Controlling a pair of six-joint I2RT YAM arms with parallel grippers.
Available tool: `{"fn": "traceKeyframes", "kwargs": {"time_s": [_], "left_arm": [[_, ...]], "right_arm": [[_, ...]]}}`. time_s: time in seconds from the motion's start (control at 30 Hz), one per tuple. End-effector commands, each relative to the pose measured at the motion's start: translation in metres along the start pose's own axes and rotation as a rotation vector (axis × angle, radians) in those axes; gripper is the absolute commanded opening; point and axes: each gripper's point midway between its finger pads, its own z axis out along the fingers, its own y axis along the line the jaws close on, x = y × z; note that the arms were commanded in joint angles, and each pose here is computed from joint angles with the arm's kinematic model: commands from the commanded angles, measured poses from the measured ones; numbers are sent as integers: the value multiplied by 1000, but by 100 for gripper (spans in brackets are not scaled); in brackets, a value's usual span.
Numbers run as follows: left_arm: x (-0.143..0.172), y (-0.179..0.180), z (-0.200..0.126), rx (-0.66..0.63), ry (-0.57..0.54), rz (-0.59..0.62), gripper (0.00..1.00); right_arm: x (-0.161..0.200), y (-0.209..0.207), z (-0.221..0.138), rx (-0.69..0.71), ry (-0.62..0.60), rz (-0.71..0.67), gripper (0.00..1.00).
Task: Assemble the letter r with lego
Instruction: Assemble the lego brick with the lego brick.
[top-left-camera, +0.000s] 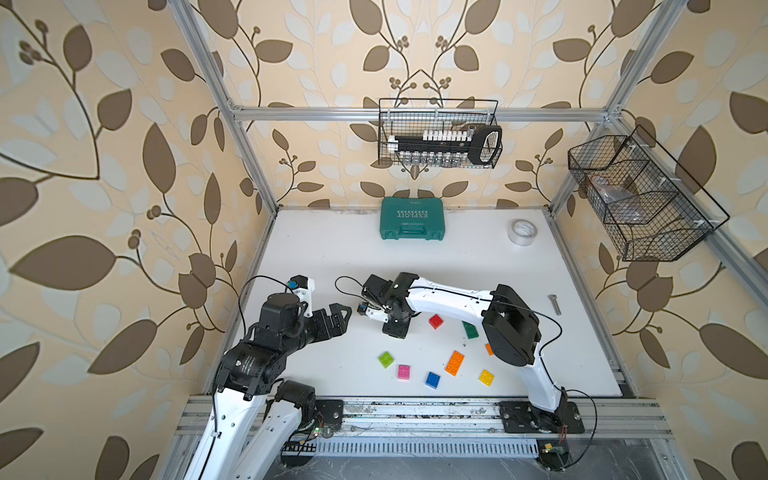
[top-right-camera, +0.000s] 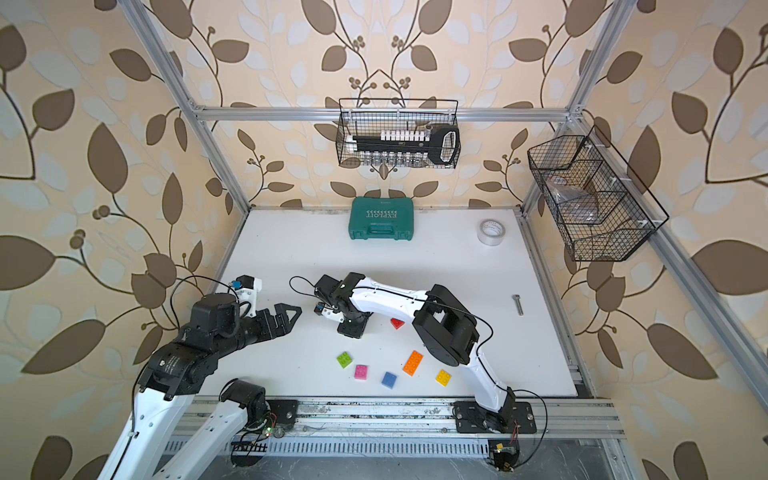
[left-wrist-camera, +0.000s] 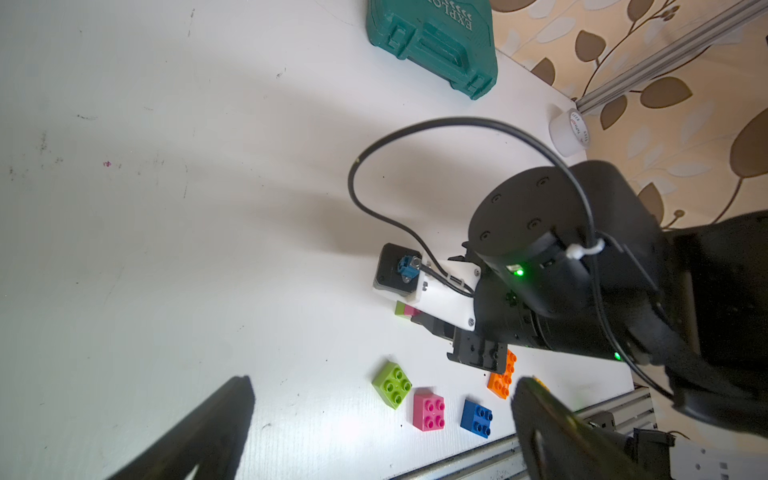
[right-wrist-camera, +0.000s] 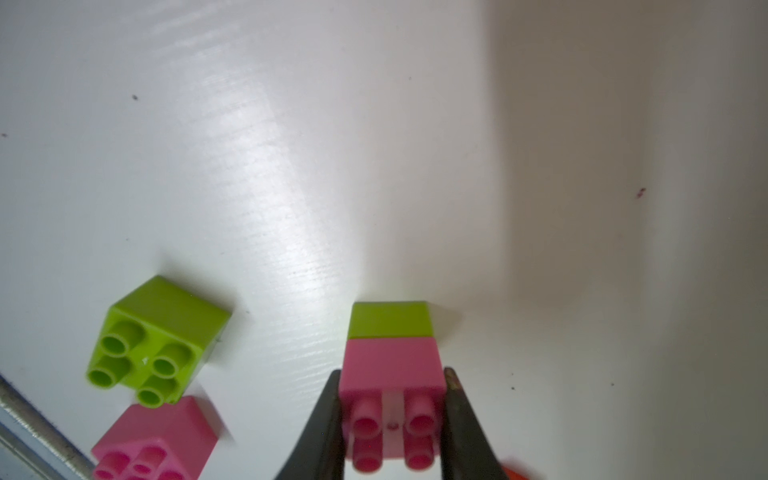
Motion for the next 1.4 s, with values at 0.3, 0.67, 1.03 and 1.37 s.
{"fn": "traceKeyframes", "kwargs": {"time_s": [0.3,0.67,1.03,1.37], "left_arm": [[-3,-5,4,23,2,12,99],[-3,-5,5,21,5,12,99],[-2,-5,5,23,7,12,99],[-3,-6,2,31,-9,17,99]], "right_arm": [[44,-1,72,-50,203,71,0],[51,-11,86,-7,284,104,0],[42,-17,89,-32,296,144,0],[-11,-19,71,-78,186,264,0]]}}
